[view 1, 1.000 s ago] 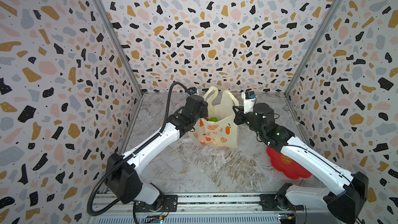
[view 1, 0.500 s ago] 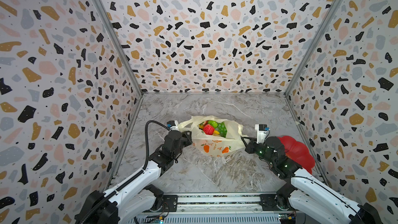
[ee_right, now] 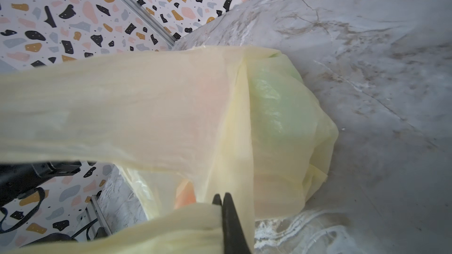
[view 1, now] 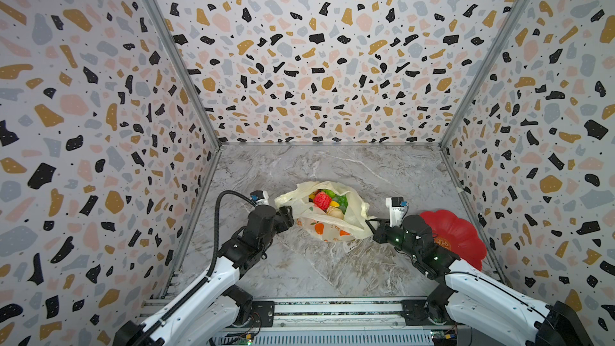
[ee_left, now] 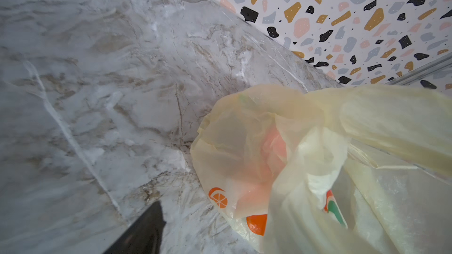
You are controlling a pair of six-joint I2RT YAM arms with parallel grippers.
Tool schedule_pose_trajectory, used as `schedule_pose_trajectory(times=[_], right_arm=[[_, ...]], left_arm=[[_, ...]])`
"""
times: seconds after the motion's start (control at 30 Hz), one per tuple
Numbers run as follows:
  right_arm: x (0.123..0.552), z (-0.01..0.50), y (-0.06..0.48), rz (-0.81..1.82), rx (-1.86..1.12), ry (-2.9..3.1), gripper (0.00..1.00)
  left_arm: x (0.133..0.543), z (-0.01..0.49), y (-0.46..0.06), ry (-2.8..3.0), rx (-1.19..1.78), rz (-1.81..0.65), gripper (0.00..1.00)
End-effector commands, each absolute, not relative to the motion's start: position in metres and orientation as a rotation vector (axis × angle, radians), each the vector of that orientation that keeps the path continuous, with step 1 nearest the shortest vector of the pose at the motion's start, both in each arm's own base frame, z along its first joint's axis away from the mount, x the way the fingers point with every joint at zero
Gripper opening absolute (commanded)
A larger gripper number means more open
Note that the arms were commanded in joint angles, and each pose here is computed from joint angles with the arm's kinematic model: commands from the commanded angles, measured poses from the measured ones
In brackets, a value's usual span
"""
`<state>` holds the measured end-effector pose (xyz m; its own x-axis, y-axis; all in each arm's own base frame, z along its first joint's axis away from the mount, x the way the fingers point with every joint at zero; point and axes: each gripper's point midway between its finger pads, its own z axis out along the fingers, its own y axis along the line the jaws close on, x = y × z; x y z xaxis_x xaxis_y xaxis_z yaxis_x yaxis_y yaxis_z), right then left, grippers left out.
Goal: Take fruits out of the plastic bag
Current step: Spread open the plastic bag at the center of the table.
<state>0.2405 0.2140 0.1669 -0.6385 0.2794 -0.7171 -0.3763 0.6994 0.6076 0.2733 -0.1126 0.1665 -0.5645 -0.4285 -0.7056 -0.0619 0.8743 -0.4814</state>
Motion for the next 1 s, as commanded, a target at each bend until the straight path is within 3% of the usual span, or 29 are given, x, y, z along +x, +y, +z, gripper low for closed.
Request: schedule_pose_trajectory(times=[0.0,0.3,0.5,0.6,0.8,0.97], right_arm=[[0.247,0.183,0.216,0.934,-0.091,2.010,0.00],[0.249,0.187,0.219,0.917,-0.104,2.000,0.00],[0.248,0.191,0.223,0.912,-0.122,1.992,0.00],[0.249,0.192,0.222,0.902,-0.122,1.990,0.00],[0.251,0.194,0.224,0.899,-0.124,1.989,0.00],[0.250,0.198,0.225,0.905,-0.132,1.978,0.00]], left_arm=[[0.255,0.179,-0.103,2.157,-0.302,-0.443,0.82],[0.233,0.247,-0.116,2.083,-0.234,-0.541,0.83],[0.226,0.277,-0.161,2.063,-0.106,-0.715,0.67],[0.217,0.291,-0.178,2.048,-0.056,-0.643,0.63],[0.199,0.279,-0.233,2.091,0.099,-0.672,0.59],[0.213,0.246,-0.248,2.139,0.099,-0.561,0.61]])
